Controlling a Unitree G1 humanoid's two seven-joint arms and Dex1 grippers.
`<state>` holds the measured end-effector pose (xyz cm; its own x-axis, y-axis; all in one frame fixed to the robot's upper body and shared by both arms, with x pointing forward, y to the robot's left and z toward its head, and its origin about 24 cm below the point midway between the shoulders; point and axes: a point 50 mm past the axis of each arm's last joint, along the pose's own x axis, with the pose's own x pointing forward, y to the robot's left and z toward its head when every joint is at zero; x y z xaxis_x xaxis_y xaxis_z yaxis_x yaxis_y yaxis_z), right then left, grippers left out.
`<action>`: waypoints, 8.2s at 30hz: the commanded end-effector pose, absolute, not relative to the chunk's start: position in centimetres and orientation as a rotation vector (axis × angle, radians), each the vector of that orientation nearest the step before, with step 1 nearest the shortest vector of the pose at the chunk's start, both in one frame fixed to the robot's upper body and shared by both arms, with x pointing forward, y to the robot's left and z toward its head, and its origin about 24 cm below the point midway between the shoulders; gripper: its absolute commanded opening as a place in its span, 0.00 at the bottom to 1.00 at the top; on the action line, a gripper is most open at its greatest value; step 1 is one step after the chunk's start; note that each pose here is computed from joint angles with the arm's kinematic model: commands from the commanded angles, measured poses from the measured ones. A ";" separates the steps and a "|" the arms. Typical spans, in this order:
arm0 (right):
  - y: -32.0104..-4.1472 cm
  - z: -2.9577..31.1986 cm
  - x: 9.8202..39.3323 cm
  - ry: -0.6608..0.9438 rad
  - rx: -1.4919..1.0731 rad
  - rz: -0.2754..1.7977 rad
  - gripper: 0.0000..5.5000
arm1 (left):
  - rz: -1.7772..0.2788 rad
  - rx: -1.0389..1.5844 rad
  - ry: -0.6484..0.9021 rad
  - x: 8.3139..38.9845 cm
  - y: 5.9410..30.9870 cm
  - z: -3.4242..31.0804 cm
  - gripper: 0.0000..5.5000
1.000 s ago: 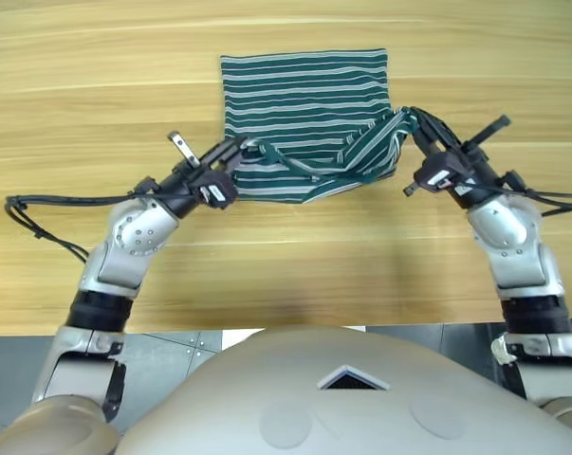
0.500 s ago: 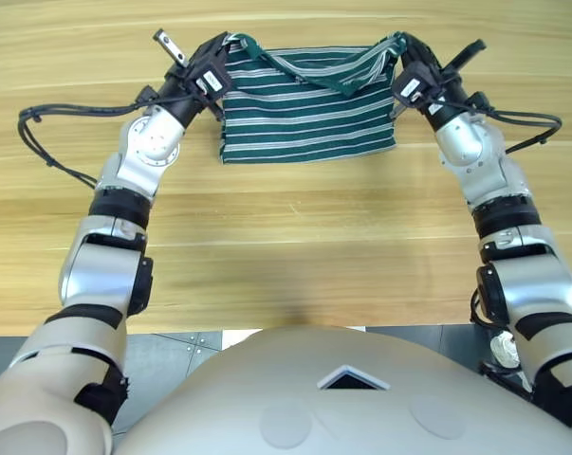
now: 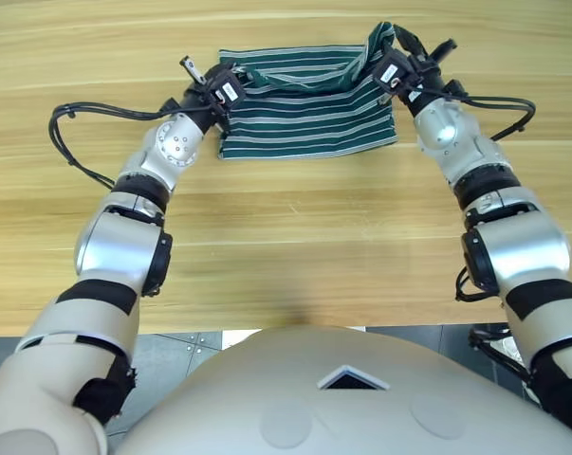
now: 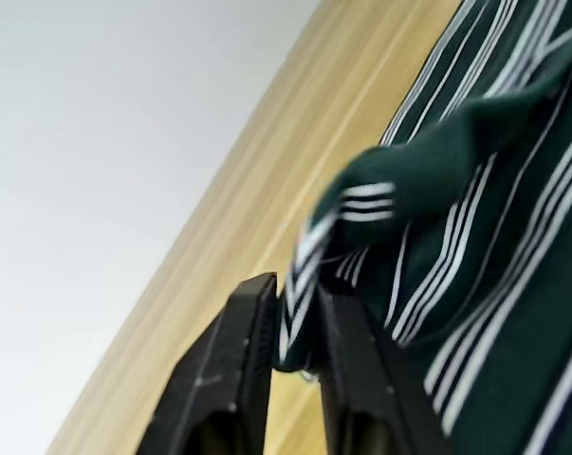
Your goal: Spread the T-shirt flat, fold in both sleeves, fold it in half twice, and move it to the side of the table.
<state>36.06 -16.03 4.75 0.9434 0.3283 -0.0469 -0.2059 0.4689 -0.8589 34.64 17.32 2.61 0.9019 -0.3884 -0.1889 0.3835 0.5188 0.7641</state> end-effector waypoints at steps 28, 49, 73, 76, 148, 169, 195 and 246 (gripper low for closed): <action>-3.8 0.0 26.1 -0.414 -1.180 1.518 0.52 | -0.002 0.763 -0.181 32.6 25.2 5.0 0.36; -22.5 10.3 20.8 -0.427 -0.423 0.693 0.52 | -0.557 0.901 -0.417 28.6 18.5 4.6 0.36; -23.3 10.8 24.7 -0.368 -0.534 0.391 0.52 | -1.252 1.087 -0.114 21.8 10.7 -6.0 0.36; -23.3 10.6 24.7 -0.358 -0.541 0.400 0.52 | -1.277 1.051 -0.121 20.3 11.4 -5.7 0.36; -21.9 2.7 10.8 0.085 -1.076 1.270 0.23 | -1.600 0.971 0.039 11.7 18.2 -1.2 0.27; -21.4 3.0 11.5 0.026 -1.031 1.221 0.02 | -1.573 0.899 0.060 11.0 18.3 -2.0 0.00; -20.4 7.0 20.4 -0.211 -0.909 0.672 0.02 | -0.851 0.721 -0.257 21.5 15.4 4.6 0.00; -8.1 2.2 35.1 0.039 -0.773 0.569 0.64 | -0.422 0.522 0.046 32.0 19.4 0.7 0.43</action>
